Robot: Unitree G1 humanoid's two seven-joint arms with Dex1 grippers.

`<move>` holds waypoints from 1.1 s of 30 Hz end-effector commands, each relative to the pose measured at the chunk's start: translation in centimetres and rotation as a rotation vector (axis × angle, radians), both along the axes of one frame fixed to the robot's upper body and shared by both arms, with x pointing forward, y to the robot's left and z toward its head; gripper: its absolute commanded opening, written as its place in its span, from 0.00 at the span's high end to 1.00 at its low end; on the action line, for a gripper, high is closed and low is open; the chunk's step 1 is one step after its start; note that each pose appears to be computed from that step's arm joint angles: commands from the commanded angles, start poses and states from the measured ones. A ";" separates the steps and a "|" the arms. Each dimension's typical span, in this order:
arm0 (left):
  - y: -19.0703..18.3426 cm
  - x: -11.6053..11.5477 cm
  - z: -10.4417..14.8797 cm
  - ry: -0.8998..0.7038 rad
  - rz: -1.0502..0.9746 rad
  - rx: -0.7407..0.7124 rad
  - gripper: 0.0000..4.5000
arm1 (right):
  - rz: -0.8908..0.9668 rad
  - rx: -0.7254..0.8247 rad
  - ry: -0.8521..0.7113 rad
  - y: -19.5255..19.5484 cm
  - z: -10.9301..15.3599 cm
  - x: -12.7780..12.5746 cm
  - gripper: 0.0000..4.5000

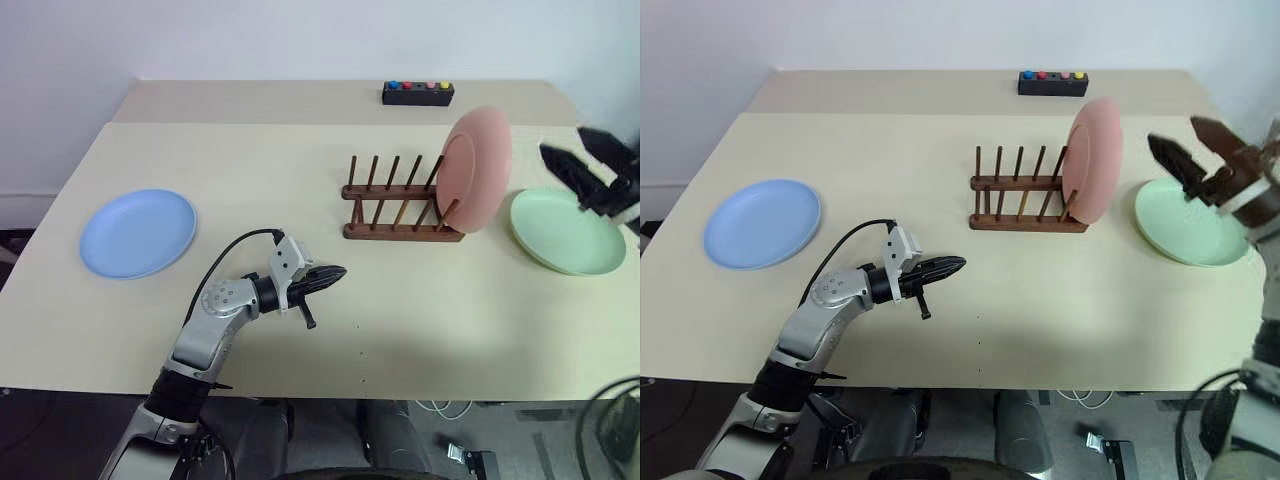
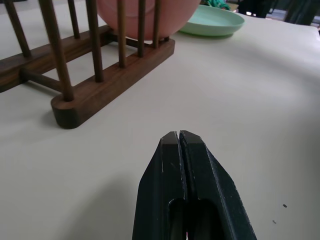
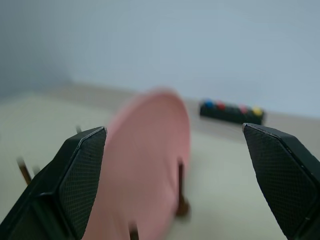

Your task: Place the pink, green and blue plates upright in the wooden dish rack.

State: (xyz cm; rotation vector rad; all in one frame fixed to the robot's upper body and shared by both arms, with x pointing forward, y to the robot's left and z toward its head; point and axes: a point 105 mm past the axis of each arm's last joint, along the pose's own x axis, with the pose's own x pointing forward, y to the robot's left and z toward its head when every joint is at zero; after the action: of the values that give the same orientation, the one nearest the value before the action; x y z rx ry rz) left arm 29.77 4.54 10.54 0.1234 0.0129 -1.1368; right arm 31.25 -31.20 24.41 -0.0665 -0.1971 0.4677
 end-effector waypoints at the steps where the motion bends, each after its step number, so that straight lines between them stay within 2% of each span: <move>1: -0.7 -0.1 0.9 -0.027 -0.046 -0.011 1.00 | -0.086 -0.259 0.037 -1.2 -1.0 -2.1 0.01; 3: -1.0 0.0 0.9 -0.029 -0.063 -0.008 1.00 | -0.126 -0.341 0.117 -1.8 -2.9 -2.2 0.01; 6: -1.4 0.2 1.0 -0.032 -0.078 -0.008 1.00 | -0.119 -0.413 0.134 -1.4 -4.0 -1.9 0.01; 13: -1.6 0.4 1.1 -0.043 -0.084 -0.014 1.00 | -0.243 -0.619 0.328 -3.8 -9.6 0.9 0.01; 18: -1.4 0.2 0.9 -0.043 -0.064 -0.019 1.00 | -0.268 -0.642 0.426 -5.3 -12.2 1.7 0.01; 21: -1.4 0.2 0.9 -0.042 -0.058 -0.021 1.00 | -0.285 -0.653 0.454 -5.9 -12.8 1.9 0.01; 24: -1.3 0.0 0.9 -0.041 -0.050 -0.025 1.00 | -0.305 -0.664 0.460 -6.2 -12.9 2.2 0.21; 31: -1.4 -0.2 0.9 -0.039 -0.051 -0.028 1.00 | -0.310 -0.686 0.442 -6.0 -12.8 1.8 1.00; 33: -1.4 -0.2 0.8 -0.038 -0.054 -0.028 1.00 | -0.332 -0.713 0.423 -6.0 -12.4 1.5 1.00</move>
State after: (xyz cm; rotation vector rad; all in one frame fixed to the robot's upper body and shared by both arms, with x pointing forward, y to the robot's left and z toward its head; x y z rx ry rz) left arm 29.88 3.30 10.21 0.1119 0.0110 -1.1738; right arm 32.94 -36.73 10.97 -0.6589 0.4179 0.2240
